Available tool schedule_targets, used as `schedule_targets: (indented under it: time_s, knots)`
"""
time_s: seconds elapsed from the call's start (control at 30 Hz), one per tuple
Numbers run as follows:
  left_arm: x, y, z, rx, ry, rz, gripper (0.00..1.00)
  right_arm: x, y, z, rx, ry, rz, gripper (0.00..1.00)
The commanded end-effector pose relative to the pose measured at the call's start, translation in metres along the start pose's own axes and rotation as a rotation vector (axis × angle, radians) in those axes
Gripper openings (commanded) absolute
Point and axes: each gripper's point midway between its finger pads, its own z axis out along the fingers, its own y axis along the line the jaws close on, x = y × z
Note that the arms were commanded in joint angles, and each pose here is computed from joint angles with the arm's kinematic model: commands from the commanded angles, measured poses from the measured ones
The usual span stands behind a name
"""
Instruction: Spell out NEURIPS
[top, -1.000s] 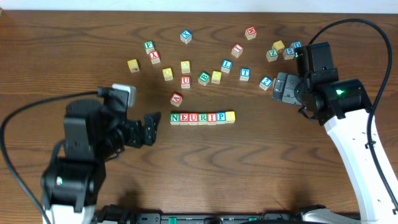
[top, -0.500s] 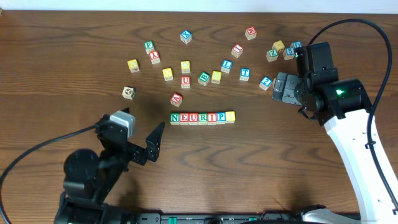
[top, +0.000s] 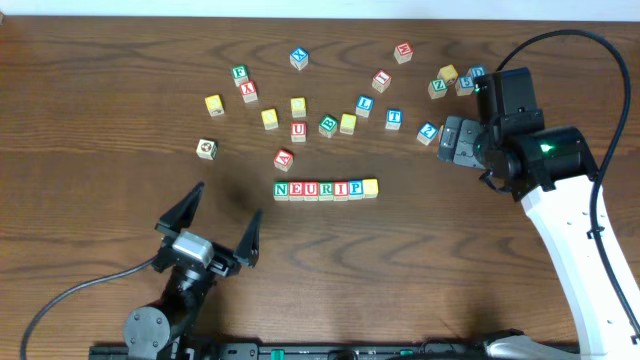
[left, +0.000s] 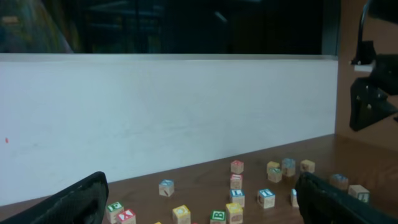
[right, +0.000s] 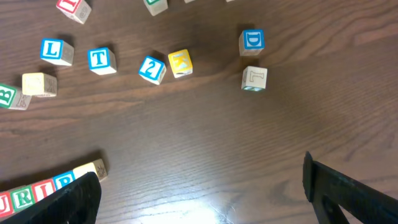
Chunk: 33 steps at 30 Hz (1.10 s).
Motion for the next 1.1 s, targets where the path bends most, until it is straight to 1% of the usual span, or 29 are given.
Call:
schedule_targets:
  time_s: [0.0, 0.13, 0.23, 0.3, 0.4, 0.5, 1.07]
  knots:
    - [0.005, 0.006, -0.003, -0.035, -0.03, 0.013, 0.94, -0.003, -0.004, -0.005, 0.009, -0.021, -0.006, 0.99]
    - [0.018, 0.007, -0.003, -0.036, -0.004, 0.006, 0.94, -0.003, -0.004, -0.005, 0.009, -0.021, -0.006, 0.99]
    - [0.036, 0.009, -0.004, -0.048, 0.065, -0.011, 0.94, -0.003, -0.004, -0.005, 0.009, -0.021, -0.006, 0.99]
    - [0.055, 0.01, -0.006, -0.053, 0.142, -0.03, 0.94, -0.003, -0.004, -0.005, 0.009, -0.021, -0.006, 0.99]
    - [0.093, 0.01, -0.015, -0.062, 0.3, -0.071, 0.94, -0.003, -0.004, -0.005, 0.009, -0.021, -0.005, 0.99]
    - [0.114, 0.009, -0.022, -0.068, 0.388, -0.093, 0.94, -0.003, -0.004, -0.005, 0.009, -0.021, -0.005, 0.99]
    - [0.114, 0.009, -0.022, -0.068, 0.388, -0.093, 0.94, -0.003, -0.004, -0.005, 0.009, -0.021, -0.006, 0.99]
